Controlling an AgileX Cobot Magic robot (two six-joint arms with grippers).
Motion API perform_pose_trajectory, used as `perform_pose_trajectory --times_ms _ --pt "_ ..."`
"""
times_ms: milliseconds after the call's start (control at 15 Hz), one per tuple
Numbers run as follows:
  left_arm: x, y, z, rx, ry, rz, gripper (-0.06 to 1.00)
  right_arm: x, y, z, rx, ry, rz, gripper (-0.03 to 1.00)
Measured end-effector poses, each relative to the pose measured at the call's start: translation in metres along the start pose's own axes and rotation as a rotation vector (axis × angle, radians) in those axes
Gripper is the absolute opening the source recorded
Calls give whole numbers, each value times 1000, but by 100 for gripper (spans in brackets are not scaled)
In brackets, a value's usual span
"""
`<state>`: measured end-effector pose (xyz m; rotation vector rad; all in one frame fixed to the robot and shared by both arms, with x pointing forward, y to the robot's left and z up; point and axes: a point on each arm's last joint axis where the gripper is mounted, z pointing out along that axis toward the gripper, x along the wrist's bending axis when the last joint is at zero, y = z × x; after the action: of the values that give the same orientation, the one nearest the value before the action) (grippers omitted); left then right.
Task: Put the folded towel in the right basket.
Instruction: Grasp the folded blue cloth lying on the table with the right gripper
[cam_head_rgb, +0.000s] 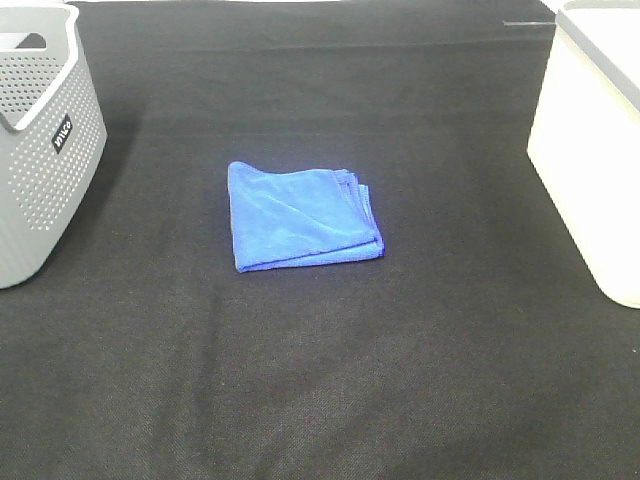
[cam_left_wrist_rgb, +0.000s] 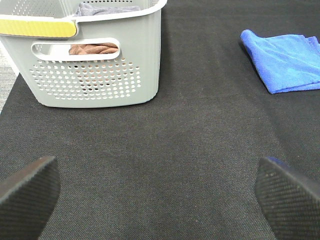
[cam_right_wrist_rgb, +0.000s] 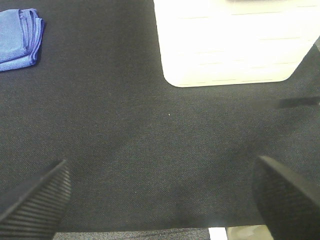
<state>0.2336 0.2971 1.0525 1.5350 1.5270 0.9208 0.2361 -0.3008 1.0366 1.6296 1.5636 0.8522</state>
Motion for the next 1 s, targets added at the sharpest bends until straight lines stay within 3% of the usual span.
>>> perform_pose_trajectory --times_ms 1000 --pt "0 0 0 0 -1 0 99 0 0 0 0 0 0 95"
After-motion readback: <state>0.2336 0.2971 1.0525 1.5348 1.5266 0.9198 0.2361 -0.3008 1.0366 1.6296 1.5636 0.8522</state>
